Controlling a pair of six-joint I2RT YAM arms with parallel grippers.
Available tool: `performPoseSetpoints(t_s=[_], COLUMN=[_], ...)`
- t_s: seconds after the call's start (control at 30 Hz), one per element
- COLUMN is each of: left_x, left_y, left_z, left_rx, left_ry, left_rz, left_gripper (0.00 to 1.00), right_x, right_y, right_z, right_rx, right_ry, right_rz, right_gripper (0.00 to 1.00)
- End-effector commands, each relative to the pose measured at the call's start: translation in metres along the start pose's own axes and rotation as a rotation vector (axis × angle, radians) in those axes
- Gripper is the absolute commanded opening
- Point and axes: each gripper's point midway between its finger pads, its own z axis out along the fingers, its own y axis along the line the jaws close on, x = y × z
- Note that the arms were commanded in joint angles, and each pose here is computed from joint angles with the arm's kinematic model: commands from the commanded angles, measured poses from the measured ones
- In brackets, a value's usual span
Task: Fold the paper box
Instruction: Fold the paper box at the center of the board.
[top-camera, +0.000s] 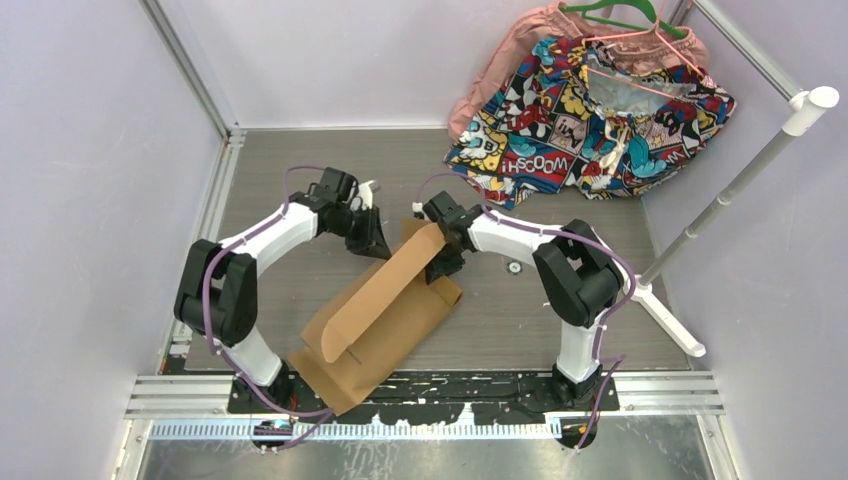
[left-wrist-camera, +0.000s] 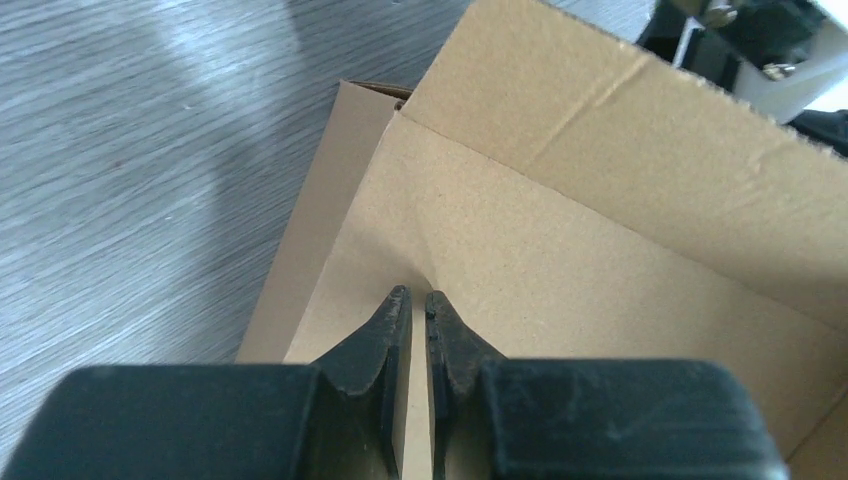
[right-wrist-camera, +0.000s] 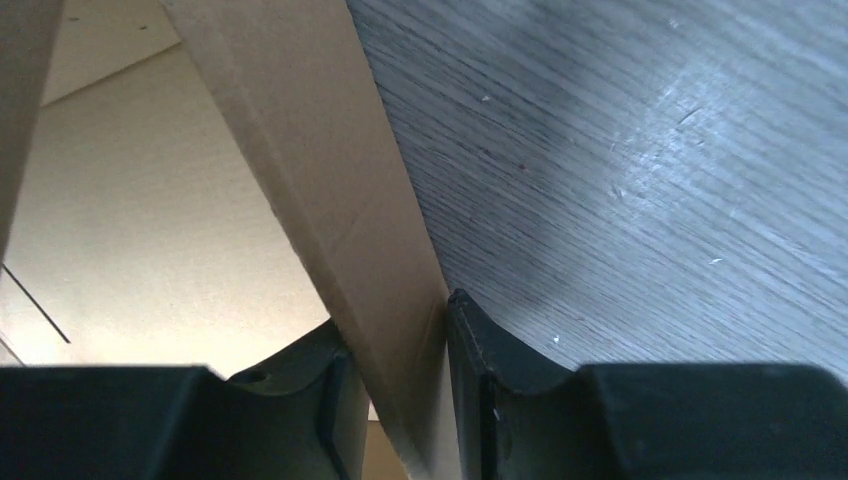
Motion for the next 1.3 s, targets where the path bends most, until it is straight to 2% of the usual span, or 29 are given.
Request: performPoseSetpoints(t_s=[0.0, 0.2, 0.53, 0.7, 0.8, 1.07, 1.27], left_x=[0.008, 0.008, 0.013, 0.018, 0.020, 0.029, 0.034], left_y=[-0.025, -0.035, -0.056, -0.063, -0.068, -0.081, -0.088], left_z=[0.014, 0.013, 0.018, 0.018, 0.015, 0.008, 0.015], left_rx=[0.160, 0.217, 0.288, 0.296, 0.311, 0.380, 0.419], left_ry=[0.043, 0.043, 0.073, 0.081, 0.088, 0.109, 0.117], left_rz=[-0.020, -0.028, -0.032, -0.034, -0.047, -0.082, -0.120], left_gripper=[0.12, 0.12, 0.12, 0.13, 0.13, 0.13, 0.13], right_x=[0.025, 0.022, 0.015, 0.010, 0.008, -0.003, -0.010], right_y=[0.000, 0.001, -0.004, -0.011, -0.013, -0.026, -0.027], right_z=[0.014, 0.013, 0.009, 0.006, 0.005, -0.003, -0.008], right_rx=[0.028, 0.035, 0.100, 0.150, 0.168, 0.253, 0.265], right_ry=[0.079, 0.073, 0.048, 0.016, 0.004, -0.070, -0.098], right_rz=[-0.019, -0.025, -0.035, -0.026, -0.018, -0.008, -0.004], right_gripper=[0.36, 0.42, 0.43, 0.41, 0.35, 0.37, 0.46])
